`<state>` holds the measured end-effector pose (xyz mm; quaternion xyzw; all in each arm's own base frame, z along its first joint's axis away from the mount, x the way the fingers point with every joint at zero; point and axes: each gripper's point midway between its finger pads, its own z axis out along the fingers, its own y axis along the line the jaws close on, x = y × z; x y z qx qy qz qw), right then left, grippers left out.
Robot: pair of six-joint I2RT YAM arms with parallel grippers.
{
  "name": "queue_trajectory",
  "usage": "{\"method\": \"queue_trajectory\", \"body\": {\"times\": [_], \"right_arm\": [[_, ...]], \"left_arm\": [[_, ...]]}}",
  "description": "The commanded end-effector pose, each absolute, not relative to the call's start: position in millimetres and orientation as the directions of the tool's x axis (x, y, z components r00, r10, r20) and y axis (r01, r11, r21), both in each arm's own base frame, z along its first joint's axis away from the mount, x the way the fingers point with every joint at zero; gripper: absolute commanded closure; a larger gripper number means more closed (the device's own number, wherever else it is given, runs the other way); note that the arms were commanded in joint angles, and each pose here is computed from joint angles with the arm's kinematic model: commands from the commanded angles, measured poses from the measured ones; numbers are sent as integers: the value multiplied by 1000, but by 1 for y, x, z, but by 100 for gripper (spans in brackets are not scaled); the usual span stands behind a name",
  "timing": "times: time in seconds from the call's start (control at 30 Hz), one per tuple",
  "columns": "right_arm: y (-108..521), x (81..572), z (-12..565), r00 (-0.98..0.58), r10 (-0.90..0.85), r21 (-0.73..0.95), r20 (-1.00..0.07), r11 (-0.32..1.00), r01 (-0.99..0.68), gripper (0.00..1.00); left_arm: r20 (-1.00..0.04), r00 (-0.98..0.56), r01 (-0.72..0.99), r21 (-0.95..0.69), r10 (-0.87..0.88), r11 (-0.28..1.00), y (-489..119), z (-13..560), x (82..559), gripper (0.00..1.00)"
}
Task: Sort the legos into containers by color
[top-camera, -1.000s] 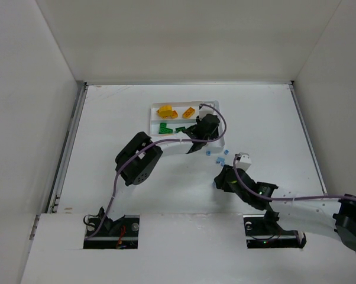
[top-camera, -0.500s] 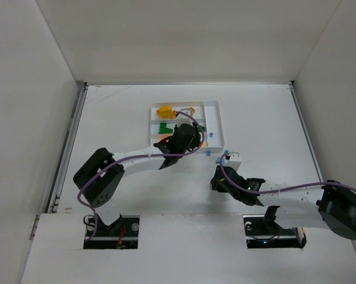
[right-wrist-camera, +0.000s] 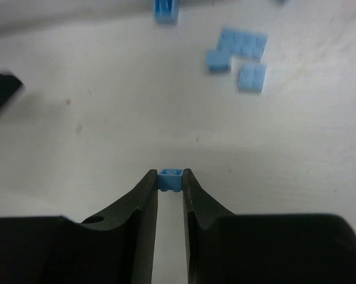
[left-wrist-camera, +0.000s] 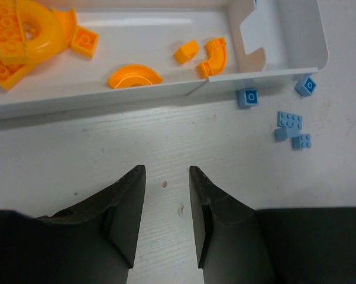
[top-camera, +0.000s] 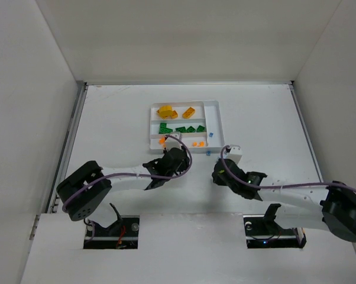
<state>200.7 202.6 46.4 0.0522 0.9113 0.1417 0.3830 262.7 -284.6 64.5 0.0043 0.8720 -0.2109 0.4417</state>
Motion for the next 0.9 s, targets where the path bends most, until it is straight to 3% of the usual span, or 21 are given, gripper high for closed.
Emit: {"method": "queue_trajectory", "body": {"times": [0.0,0.37,0.47,0.57,0.63,0.73,0.87], "right_arm": [[202,257,114,-559,269,339,-784,941,-22,81],[194,376,144,-478,334,384,-812,923,-8,80],[197,394,134,-489,316,354,-813,935,16,70],[199,397,135,-486,321,360,-813,933,15,55],[197,393,142,-470,325,366,-821,931,5,52],[187,380,152,-446,335,373,-830,928,2,53],[168,351,145,-434,355,384,-828,923,23,64]], "left_arm": [[-779,-583,216,-424,-232,880,-300,79,258,68],[-797,-568,283,-422,-204,861,-342,91,243,68],[-797,-571,277,-413,-197,867,-349,87,245,68],[-805,-564,271,-390,-184,880,-355,83,249,68],[-814,-554,254,-366,-175,895,-357,77,255,68],[-814,-559,243,-341,-157,908,-363,70,262,68],[-814,-566,236,-312,-131,920,-376,58,271,68]]}}
